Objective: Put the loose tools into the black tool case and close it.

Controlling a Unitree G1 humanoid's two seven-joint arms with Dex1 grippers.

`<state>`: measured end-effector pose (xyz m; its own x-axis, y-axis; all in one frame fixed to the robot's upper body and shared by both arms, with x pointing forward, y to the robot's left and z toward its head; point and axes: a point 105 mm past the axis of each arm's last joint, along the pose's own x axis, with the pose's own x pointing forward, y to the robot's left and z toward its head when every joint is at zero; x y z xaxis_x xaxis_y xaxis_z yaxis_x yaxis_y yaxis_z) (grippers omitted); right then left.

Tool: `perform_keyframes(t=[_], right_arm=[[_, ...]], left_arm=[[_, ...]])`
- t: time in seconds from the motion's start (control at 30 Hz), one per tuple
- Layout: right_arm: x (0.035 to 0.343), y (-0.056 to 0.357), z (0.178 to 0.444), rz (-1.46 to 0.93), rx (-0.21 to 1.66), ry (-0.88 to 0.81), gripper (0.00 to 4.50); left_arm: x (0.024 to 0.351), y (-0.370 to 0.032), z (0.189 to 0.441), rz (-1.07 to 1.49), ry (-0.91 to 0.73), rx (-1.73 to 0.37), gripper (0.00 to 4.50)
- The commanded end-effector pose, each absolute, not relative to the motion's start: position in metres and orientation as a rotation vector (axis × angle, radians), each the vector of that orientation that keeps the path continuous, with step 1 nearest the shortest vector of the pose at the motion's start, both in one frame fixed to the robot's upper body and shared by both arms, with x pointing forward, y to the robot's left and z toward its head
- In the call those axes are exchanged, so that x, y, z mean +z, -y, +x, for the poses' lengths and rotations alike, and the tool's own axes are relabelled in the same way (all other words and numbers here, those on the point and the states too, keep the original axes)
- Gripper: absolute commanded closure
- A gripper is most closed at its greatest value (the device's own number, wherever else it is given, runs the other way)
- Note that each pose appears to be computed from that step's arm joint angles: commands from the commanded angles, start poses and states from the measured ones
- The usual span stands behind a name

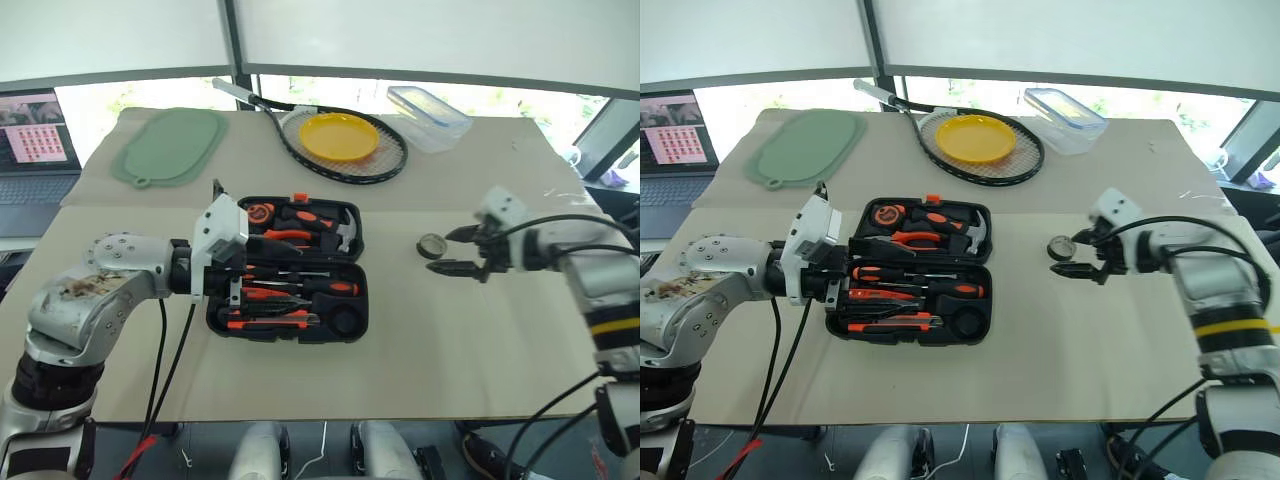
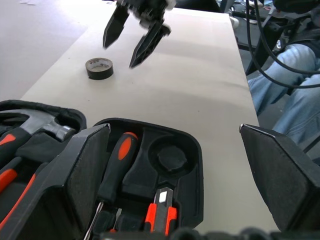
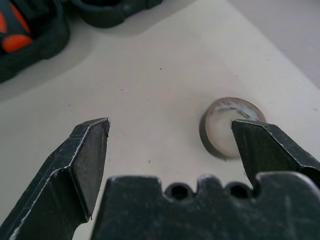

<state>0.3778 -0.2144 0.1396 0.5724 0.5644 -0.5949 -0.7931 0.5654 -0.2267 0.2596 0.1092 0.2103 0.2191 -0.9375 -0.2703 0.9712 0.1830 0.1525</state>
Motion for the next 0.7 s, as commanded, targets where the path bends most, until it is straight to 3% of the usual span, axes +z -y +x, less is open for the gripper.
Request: perform_keyframes(t=[0.03, 0.43, 0.57, 0.7], right_arm=[[0.14, 0.218, 0.392, -0.559, 0.78, -0.472, 0.0], [0.131, 0.233, 0.414, -0.562, 0.663, -0.479, 0.0], [0.121, 0.224, 0.412, -0.518, 0.698, -0.495, 0.92], [0.116, 0.222, 0.411, -0.512, 0.705, -0.497, 2.26]], left_arm=[[0.216, -0.109, 0.258, 0.347, -0.081, -1.336, 0.04], [0.217, -0.119, 0.264, 0.374, -0.072, -1.276, 0.04], [0.221, -0.117, 0.267, 0.38, -0.056, -1.278, 0.0], [0.221, -0.118, 0.269, 0.39, -0.056, -1.28, 0.0]])
